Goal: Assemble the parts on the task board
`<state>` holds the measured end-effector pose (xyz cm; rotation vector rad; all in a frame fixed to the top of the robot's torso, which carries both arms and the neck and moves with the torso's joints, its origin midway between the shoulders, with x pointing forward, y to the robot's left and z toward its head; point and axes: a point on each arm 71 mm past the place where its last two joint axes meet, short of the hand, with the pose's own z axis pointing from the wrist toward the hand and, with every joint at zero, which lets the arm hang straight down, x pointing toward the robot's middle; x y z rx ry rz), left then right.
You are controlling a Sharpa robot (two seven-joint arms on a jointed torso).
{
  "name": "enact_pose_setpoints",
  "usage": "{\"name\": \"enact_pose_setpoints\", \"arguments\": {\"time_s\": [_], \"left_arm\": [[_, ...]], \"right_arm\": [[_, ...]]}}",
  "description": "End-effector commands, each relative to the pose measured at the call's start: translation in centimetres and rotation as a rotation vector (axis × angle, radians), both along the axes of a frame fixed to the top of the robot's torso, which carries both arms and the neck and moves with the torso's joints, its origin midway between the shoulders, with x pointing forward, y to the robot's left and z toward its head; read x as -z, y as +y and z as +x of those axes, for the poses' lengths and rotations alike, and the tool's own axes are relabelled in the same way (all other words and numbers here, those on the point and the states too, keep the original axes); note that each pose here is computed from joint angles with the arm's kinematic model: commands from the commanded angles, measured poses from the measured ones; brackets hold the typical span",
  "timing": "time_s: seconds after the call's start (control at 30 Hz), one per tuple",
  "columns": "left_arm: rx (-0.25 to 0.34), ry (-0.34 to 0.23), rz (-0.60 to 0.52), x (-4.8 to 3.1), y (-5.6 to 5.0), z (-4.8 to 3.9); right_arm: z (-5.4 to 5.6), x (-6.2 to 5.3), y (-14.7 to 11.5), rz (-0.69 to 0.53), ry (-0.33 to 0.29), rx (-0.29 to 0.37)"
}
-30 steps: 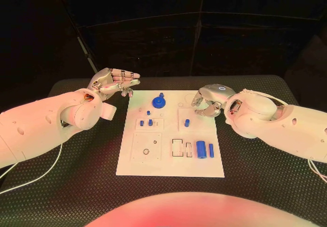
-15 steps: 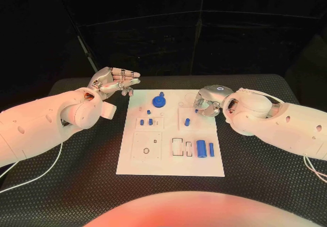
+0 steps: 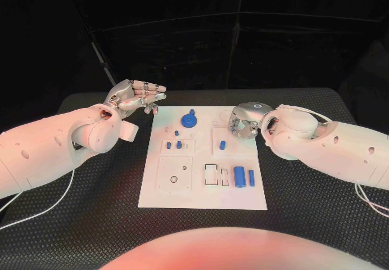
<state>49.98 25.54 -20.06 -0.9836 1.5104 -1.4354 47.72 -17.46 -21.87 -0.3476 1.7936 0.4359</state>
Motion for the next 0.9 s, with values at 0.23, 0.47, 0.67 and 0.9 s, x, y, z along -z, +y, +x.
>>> {"name": "enact_pose_setpoints", "arguments": {"time_s": [0.23, 0.47, 0.67, 0.9], "left_arm": [[0.004, -0.007, -0.01, -0.17, -0.09, 0.0], [0.004, -0.005, -0.009, -0.16, -0.02, 0.0], [0.004, -0.003, -0.008, -0.14, 0.01, 0.0], [0.004, -0.002, -0.008, -0.13, 0.04, 0.01]], "right_arm": [[0.09, 0.37, 0.19, -0.029, 0.038, -0.018], [0.22, 0.47, -0.04, -0.039, 0.039, -0.003], [0.26, 0.47, -0.19, -0.047, 0.033, 0.005], [0.24, 0.47, -0.19, -0.052, 0.031, 0.002]]}}
